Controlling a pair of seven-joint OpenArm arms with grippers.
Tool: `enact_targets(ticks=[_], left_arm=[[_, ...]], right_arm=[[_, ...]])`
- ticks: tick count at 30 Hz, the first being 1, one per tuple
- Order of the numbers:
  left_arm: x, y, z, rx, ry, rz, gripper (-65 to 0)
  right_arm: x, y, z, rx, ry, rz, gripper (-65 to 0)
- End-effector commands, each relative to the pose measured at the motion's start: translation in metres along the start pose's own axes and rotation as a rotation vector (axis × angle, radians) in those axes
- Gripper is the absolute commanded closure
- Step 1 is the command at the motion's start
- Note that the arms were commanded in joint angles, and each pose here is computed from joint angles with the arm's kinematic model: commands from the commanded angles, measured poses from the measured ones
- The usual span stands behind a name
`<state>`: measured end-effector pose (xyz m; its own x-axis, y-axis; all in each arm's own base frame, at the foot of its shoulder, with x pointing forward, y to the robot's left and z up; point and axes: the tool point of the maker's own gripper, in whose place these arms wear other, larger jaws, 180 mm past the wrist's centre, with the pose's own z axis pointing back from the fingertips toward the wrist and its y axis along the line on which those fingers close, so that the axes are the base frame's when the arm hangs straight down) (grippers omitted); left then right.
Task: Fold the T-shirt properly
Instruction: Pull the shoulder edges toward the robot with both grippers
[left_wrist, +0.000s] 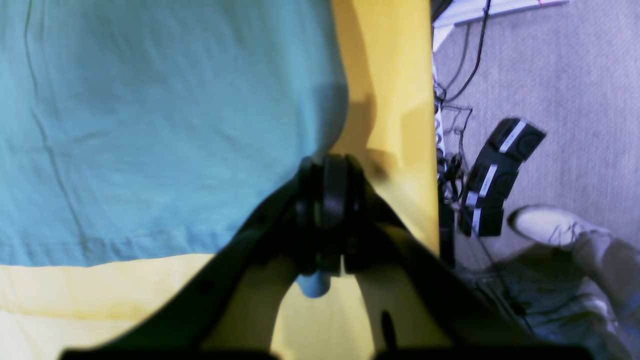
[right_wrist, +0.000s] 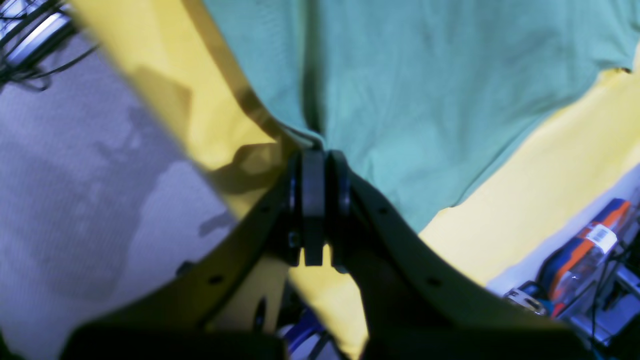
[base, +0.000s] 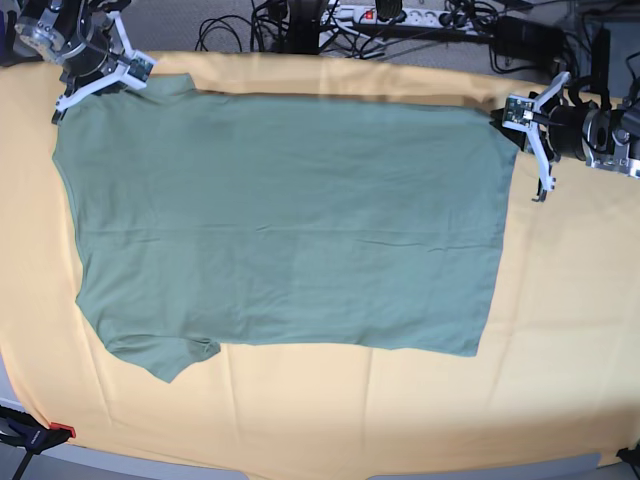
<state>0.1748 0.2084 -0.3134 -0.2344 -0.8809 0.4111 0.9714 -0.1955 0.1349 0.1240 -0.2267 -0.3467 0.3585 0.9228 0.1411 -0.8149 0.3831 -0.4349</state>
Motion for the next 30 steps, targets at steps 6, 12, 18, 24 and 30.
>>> enact_targets(ticks=[6,12,18,24,30], left_arm=[[-0.001,0.001,0.012,0.007,0.013,-0.007,0.0],[0.000,0.001,0.012,0.007,0.009,-0.007,0.0],[0.003,0.013,0.014,0.038,0.003,-0.024,0.0],[0.015,0.031,0.011,0.084,-0.032,-0.056,0.0],[0.005,0.041,-0.001,0.113,0.026,-0.089,0.0]], right_arm=[[-0.008,0.011,0.007,0.022,0.028,0.027,0.0],[-0.009,0.010,0.007,0.006,0.033,0.031,0.0],[0.007,-0.016,0.007,-0.113,-0.044,0.050,0.0],[0.040,-0.040,0.008,-0.180,-0.203,0.055,0.0],[0.060,-0.047,0.004,-0.118,-0.294,0.024,0.0]])
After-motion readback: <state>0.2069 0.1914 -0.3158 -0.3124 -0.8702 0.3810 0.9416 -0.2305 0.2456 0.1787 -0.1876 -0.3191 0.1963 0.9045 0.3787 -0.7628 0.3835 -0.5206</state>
